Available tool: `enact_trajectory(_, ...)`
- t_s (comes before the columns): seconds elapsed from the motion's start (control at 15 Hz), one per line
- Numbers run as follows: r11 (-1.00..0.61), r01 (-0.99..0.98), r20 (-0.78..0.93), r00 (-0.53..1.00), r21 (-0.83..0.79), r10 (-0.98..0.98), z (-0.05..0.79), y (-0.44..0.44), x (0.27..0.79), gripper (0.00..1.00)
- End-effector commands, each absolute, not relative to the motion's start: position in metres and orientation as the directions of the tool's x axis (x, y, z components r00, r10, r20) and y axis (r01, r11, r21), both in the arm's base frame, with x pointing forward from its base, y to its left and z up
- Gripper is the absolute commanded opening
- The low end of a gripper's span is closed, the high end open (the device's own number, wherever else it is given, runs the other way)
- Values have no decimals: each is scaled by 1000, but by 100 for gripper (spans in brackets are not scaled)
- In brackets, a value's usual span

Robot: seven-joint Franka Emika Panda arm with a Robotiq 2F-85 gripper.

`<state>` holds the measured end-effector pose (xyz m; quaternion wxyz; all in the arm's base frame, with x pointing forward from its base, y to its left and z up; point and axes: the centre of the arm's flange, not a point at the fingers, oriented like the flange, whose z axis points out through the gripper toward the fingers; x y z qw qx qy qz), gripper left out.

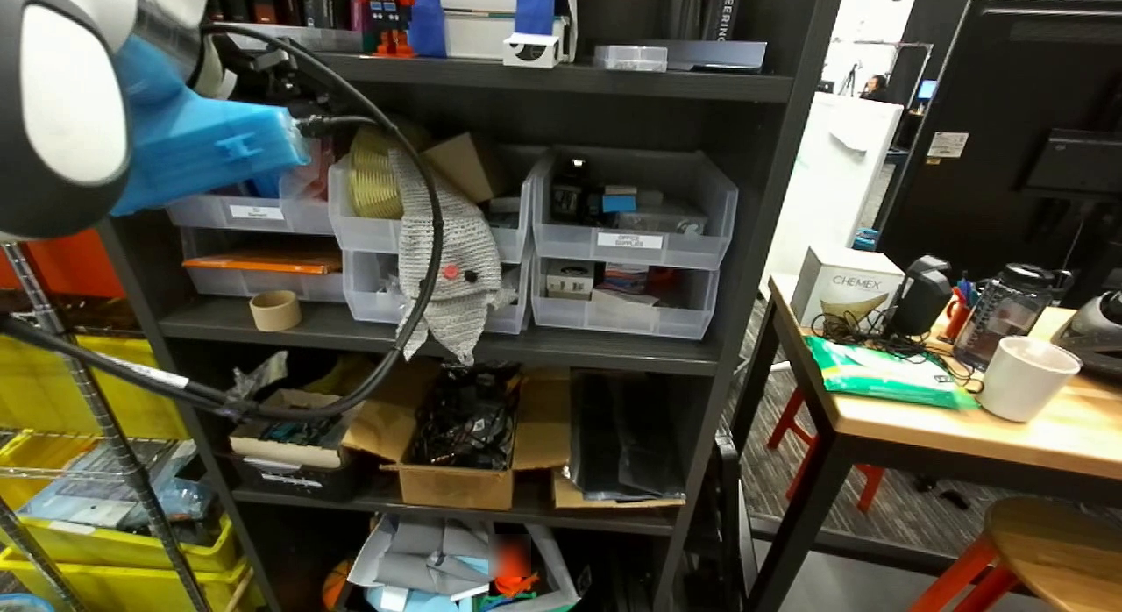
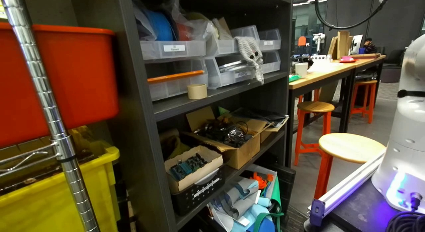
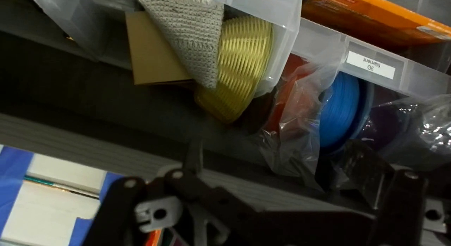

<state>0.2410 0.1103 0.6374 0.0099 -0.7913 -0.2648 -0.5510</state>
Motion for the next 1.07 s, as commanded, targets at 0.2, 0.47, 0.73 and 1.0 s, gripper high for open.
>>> enact_trajectory(0.2, -866, 415, 875, 262, 278, 407, 637, 110, 242, 100)
enact_trajectory(0.47, -868, 392, 939, 32, 304, 343, 656, 115, 240, 100)
enact_trajectory(0.73, -865, 353, 933, -195, 356, 304, 671, 127, 215, 100)
enact_trajectory(1.0, -862, 330, 906, -313, 385, 285, 677, 138, 207, 100)
